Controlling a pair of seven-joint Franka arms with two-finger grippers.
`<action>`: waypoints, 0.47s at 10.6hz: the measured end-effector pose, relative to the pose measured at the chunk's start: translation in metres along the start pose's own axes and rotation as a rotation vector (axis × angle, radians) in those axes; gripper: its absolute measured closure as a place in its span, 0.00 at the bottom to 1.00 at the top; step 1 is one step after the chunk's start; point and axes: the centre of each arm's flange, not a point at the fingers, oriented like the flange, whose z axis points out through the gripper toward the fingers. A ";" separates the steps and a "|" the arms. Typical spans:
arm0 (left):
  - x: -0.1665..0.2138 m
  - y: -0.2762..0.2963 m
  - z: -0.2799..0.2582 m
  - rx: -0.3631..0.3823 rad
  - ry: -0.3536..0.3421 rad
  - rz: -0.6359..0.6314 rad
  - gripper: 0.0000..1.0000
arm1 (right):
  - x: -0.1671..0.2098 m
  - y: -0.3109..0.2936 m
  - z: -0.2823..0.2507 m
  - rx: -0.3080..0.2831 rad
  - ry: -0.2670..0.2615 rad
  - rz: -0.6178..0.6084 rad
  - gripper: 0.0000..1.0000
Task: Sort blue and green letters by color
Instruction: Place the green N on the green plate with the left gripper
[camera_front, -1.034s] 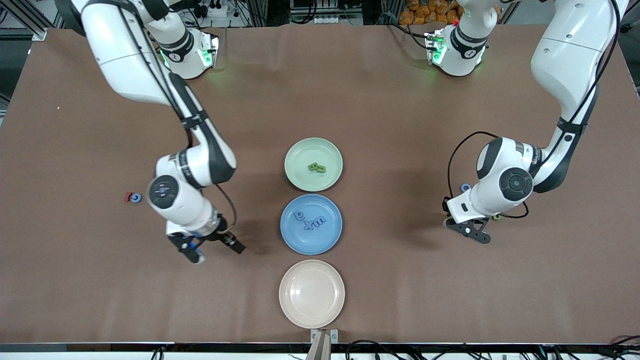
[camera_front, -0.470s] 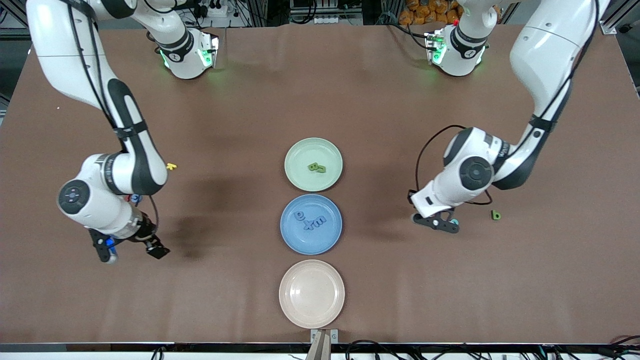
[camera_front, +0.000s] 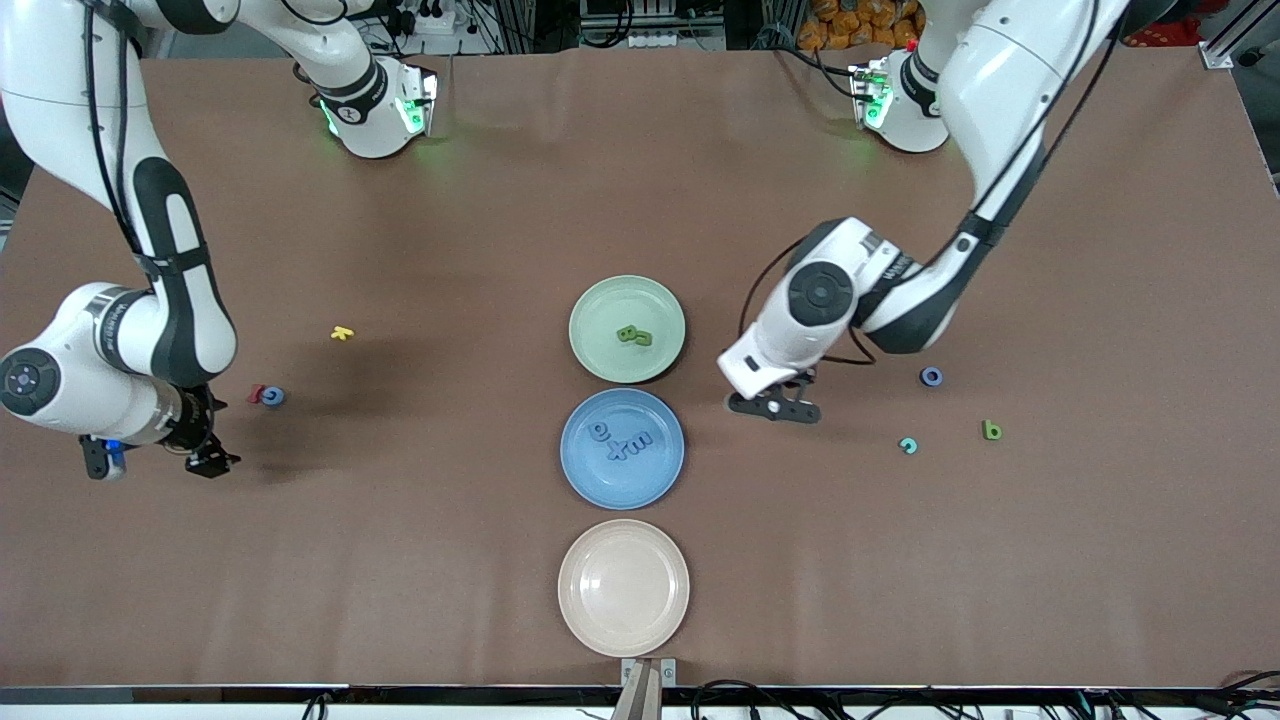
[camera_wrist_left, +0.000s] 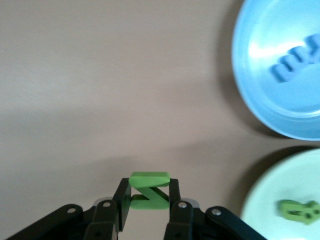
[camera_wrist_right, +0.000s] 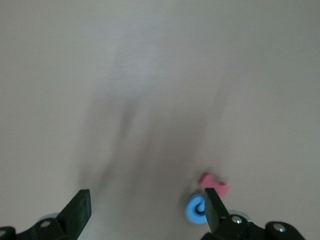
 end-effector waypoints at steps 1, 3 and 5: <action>-0.009 0.023 0.001 0.000 0.000 -0.023 0.66 | 0.003 0.012 0.005 -0.013 -0.011 0.051 0.00; -0.025 0.054 0.007 0.003 -0.008 -0.042 0.66 | -0.003 0.021 0.010 -0.024 -0.024 0.159 0.00; -0.038 0.082 0.014 0.006 -0.012 -0.080 0.66 | -0.008 0.025 0.017 -0.012 -0.017 0.207 0.00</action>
